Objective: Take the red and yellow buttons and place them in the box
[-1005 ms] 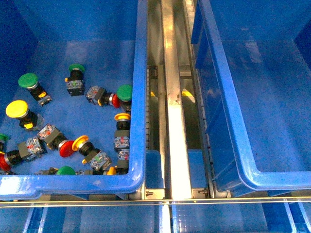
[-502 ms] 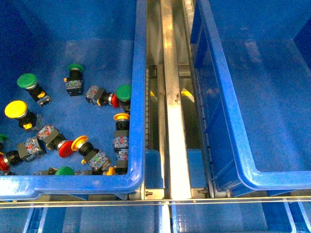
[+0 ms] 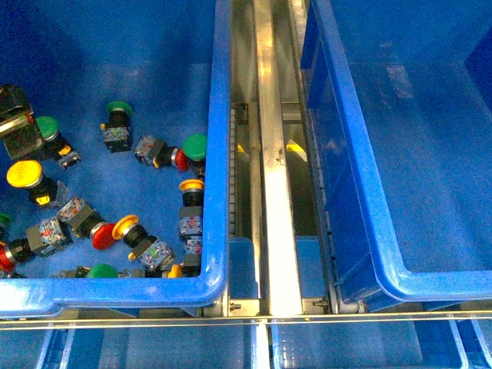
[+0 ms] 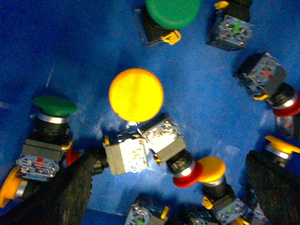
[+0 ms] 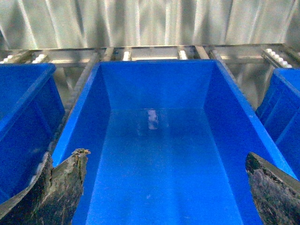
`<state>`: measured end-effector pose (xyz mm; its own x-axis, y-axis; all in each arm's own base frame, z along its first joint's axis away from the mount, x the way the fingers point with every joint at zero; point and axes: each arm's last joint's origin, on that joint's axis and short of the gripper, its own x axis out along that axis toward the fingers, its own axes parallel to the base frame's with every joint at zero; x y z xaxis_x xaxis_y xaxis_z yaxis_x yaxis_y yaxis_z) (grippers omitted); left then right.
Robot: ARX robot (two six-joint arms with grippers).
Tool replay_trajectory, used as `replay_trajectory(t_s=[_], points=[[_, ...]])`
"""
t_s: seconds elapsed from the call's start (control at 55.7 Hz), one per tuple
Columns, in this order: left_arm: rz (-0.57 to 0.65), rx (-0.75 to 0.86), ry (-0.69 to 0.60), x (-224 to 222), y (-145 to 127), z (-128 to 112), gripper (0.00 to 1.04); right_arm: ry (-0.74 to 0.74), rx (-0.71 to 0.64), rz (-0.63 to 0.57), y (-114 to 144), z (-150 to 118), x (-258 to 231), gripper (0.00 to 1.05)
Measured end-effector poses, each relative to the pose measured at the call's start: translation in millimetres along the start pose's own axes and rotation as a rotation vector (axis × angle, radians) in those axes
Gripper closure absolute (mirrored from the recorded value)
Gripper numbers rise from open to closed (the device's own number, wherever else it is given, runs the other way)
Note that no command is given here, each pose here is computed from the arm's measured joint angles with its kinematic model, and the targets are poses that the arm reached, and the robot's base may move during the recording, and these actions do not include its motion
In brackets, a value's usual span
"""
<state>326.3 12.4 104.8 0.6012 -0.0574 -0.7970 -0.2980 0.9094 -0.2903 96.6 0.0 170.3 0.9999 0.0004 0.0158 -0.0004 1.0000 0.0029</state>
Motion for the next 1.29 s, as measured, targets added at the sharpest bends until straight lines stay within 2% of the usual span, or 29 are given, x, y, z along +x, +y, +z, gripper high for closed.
replay_trajectory(t_s=[0.287, 0.61, 1.292], points=[[-0.015, 0.032, 0.018, 30, 1, 15, 0.08, 0.000, 0.000, 0.000, 0, 0, 0, 0.06], [-0.022, 0.061, 0.063, 47, 2, 9, 0.08, 0.000, 0.000, 0.000, 0, 0, 0, 0.06], [-0.032, 0.076, 0.059, 61, 8, 19, 0.09, 0.000, 0.000, 0.000, 0, 0, 0, 0.06]])
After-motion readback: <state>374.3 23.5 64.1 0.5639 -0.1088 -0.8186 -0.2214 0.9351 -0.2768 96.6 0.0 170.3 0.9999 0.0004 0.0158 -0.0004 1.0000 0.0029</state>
